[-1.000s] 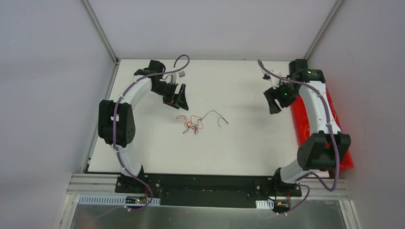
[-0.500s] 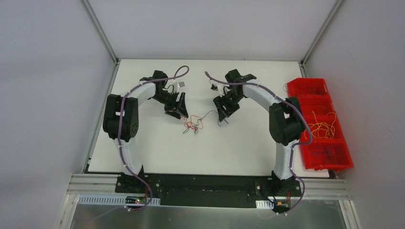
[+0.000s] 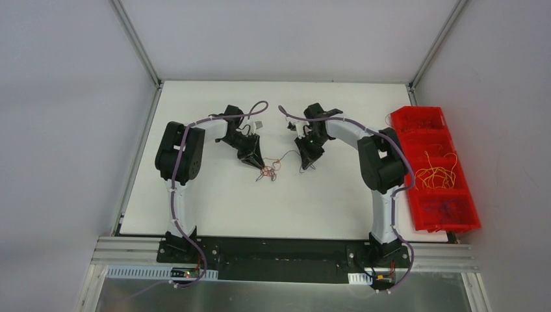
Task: Untangle the cables
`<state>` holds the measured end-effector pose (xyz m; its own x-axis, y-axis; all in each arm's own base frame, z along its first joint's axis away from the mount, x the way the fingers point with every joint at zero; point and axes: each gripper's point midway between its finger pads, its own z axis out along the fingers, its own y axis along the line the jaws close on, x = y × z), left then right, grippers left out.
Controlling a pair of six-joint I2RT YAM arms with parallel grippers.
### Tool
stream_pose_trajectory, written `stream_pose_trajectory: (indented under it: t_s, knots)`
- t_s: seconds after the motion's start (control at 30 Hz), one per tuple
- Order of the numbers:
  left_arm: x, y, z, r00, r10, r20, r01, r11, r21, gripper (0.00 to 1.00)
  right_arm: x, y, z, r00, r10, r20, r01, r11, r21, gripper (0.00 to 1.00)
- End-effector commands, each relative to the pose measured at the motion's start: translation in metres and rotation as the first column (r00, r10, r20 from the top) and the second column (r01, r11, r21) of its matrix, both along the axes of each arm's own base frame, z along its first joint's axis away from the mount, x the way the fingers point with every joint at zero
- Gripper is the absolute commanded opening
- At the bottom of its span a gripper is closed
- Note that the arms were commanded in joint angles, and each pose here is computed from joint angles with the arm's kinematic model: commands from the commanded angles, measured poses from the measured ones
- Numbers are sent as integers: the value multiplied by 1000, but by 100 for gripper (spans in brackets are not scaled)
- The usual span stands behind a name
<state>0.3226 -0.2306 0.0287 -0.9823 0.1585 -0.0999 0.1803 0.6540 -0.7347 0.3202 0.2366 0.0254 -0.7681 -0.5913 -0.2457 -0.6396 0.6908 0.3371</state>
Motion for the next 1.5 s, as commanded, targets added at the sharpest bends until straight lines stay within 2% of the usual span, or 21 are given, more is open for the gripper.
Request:
stream_pose_trajectory:
  t_s: [0.0,0.03,0.13,0.2,0.3,0.5,0.8,0.87,0.93,1.03,1.17,1.3,1.47]
  knots:
    - [15,17,-15,997,64,36,-67,993,97,4,-9,-33,19,999,-39,13,39,998,-47,0]
    - [20,27,-15,995,88,53,-94,987,130,0,-13,-42,22,999,-50,2,50,997,-54,0]
    - [35,70,-12,981,150,122,-176,954,243,0,-34,-77,26,995,-84,-46,80,993,-89,0]
    - [39,108,-11,971,180,158,-225,912,343,0,-48,-101,29,993,-99,-64,91,989,-115,0]
    - [40,157,-7,952,244,185,-302,853,425,0,-68,-137,36,989,-126,-84,113,983,-146,0]
    - [40,233,1,916,336,220,-402,765,503,0,-91,-200,41,982,-166,-89,144,966,-215,0]
    - [51,320,8,865,417,280,-499,654,568,0,-104,-254,59,977,-206,-52,183,940,-288,0]
    - [53,335,10,852,435,291,-519,629,578,0,-106,-264,64,977,-208,-38,187,935,-301,0]
    - [56,342,11,846,442,297,-529,631,567,0,-107,-271,70,975,-221,-32,202,933,-297,0]
    - [64,322,20,852,435,290,-523,716,462,0,-104,-263,77,970,-241,-36,225,940,-258,0]
    - [72,303,39,847,424,321,-528,741,414,0,-97,-254,82,964,-264,-34,248,937,-247,0]
    - [84,329,55,802,462,379,-595,672,440,0,-99,-274,83,964,-265,-16,248,921,-302,0]
    - [83,393,49,785,452,424,-619,544,566,0,-107,-313,101,963,-270,16,259,903,-342,0]
